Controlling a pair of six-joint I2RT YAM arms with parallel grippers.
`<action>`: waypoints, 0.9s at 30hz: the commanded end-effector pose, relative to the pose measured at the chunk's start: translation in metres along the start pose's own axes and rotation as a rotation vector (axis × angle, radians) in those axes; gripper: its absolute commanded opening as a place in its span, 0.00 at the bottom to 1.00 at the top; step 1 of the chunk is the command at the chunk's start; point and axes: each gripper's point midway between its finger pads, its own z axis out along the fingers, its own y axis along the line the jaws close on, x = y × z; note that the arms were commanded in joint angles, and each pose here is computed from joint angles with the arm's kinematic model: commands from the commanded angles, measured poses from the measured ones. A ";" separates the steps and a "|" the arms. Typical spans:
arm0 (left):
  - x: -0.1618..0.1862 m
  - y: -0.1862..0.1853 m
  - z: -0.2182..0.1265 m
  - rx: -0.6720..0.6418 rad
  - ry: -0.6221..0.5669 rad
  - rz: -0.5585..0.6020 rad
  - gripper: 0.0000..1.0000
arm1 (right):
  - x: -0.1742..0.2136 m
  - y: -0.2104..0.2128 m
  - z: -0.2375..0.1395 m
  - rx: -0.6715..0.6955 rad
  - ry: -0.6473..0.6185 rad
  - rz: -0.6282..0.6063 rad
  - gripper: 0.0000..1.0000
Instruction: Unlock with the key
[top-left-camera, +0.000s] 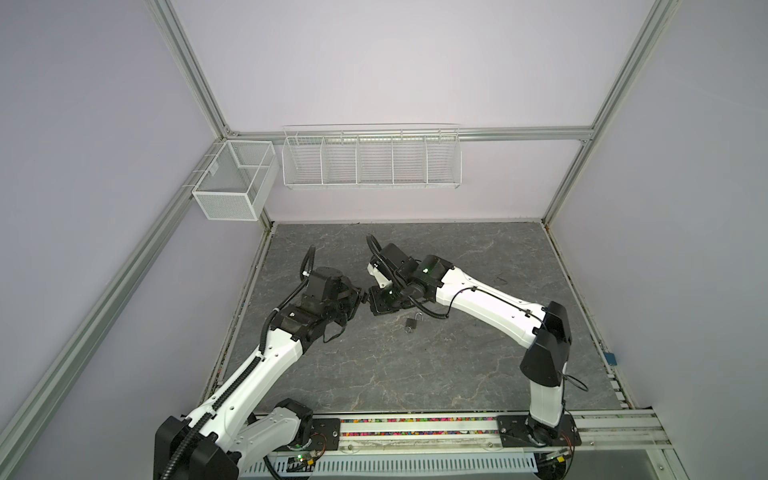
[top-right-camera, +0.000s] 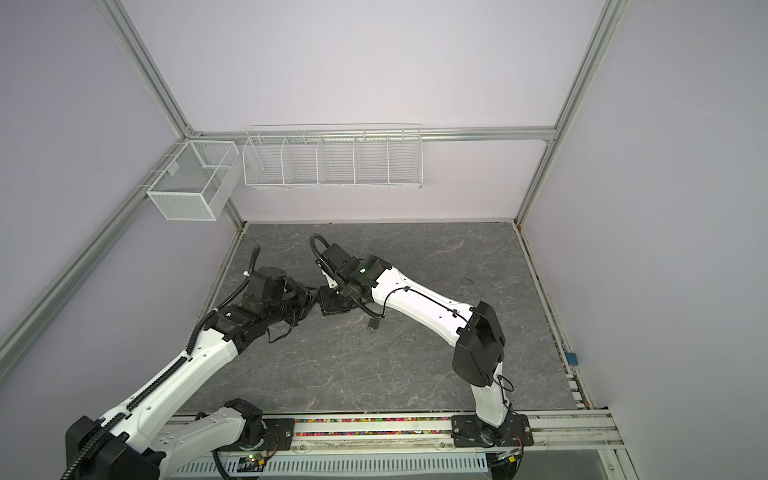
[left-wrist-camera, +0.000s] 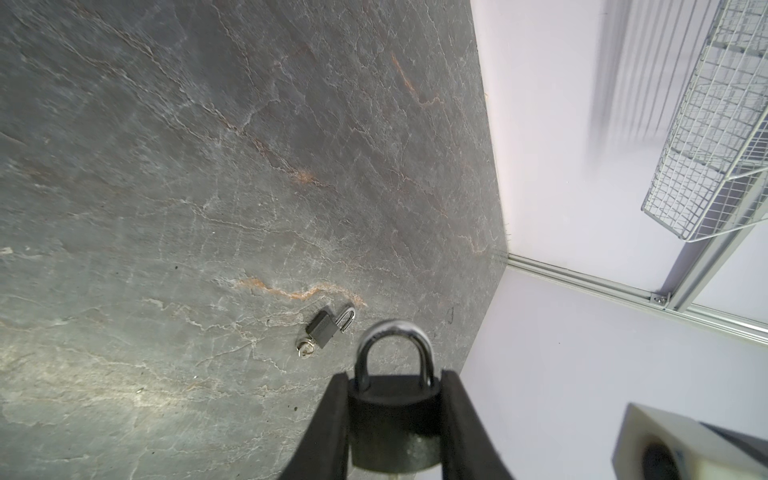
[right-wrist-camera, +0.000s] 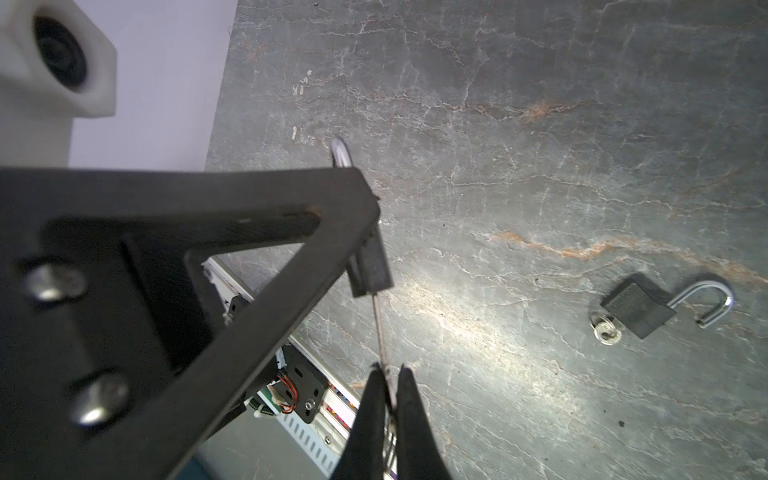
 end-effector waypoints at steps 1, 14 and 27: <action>0.006 0.004 -0.002 -0.011 0.031 0.012 0.00 | -0.023 0.027 -0.016 -0.146 -0.085 0.005 0.07; 0.004 0.005 -0.003 -0.020 0.020 0.030 0.00 | -0.026 0.032 -0.022 -0.189 -0.104 0.012 0.07; 0.006 -0.004 -0.005 0.008 0.031 0.033 0.00 | -0.022 0.022 -0.017 -0.121 -0.111 -0.007 0.07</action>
